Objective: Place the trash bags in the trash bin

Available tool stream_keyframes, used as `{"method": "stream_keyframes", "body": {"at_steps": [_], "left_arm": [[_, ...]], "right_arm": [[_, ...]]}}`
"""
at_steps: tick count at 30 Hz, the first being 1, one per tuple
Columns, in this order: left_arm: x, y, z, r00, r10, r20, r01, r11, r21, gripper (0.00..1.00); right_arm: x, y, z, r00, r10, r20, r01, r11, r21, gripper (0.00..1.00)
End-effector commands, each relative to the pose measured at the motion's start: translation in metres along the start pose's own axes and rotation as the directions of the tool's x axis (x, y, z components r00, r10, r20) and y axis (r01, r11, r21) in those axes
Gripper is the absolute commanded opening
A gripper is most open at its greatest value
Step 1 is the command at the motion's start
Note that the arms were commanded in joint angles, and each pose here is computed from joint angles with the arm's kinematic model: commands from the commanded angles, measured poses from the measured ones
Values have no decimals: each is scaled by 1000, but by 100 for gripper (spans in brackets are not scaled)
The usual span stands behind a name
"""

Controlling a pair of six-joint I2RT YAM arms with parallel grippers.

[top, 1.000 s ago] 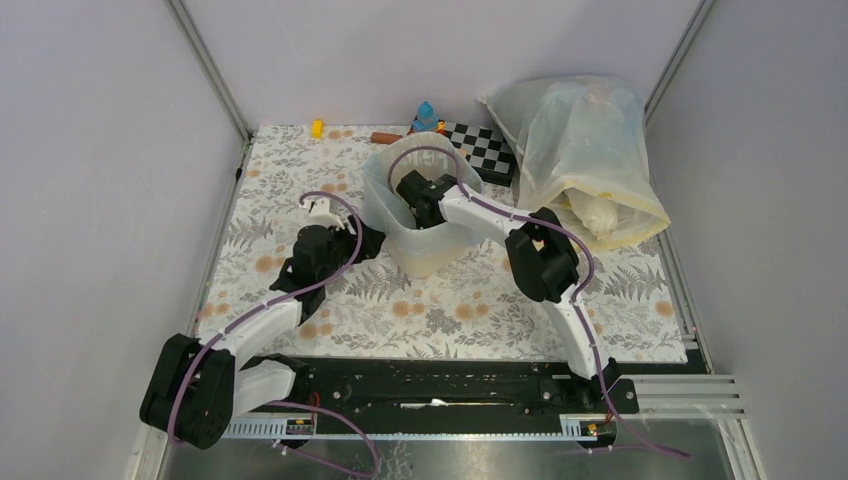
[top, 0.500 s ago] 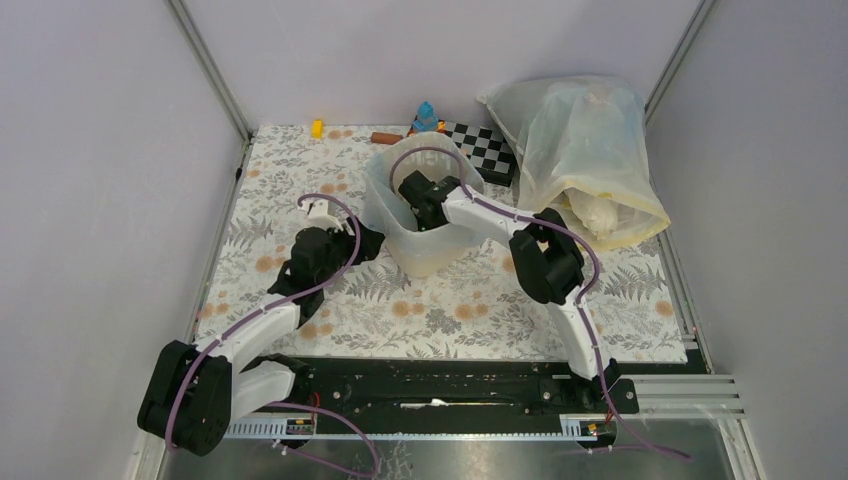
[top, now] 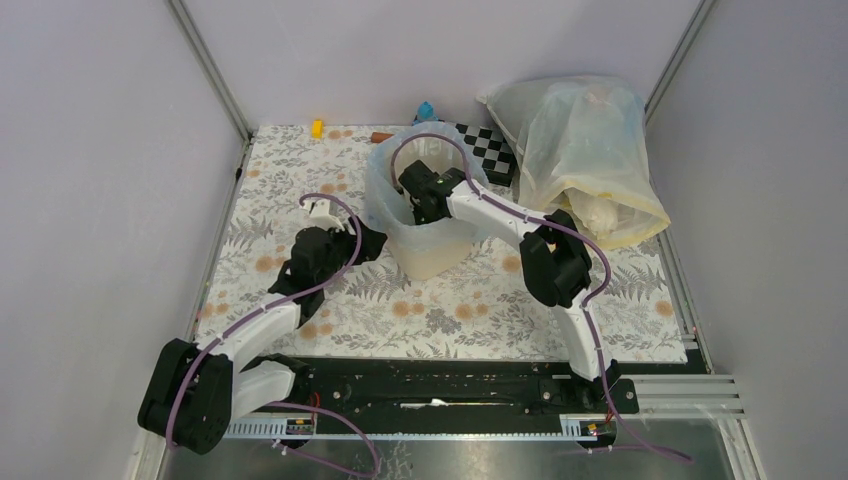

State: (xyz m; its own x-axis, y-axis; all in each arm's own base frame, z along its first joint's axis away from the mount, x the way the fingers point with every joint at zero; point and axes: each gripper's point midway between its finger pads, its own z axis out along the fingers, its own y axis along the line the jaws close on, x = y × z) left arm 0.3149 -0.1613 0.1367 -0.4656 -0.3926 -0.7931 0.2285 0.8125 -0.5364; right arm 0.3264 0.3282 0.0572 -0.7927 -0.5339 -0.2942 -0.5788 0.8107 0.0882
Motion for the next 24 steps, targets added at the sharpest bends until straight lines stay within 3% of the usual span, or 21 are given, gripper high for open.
{"method": "stream_keyframes", "body": {"at_steps": [1,8,17,24], "left_arm": [[-7,-13,4,999,31,22,-32,997,66,69],[-8,-15,2,999,32,30,-34,997,73,69],[-9,-19,-7,998,-61,34,59,996,73,70],[-15,-40,-22,995,-104,-5,103,985,135,69]], "right_arm": [[-25,0,-35,995,24,97,-25,1000,3,35],[-28,-6,-28,992,57,113,-62,997,42,39],[-2,-6,16,999,48,-1,-48,998,28,37],[2,-5,21,999,38,-16,-37,999,18,37]]}}
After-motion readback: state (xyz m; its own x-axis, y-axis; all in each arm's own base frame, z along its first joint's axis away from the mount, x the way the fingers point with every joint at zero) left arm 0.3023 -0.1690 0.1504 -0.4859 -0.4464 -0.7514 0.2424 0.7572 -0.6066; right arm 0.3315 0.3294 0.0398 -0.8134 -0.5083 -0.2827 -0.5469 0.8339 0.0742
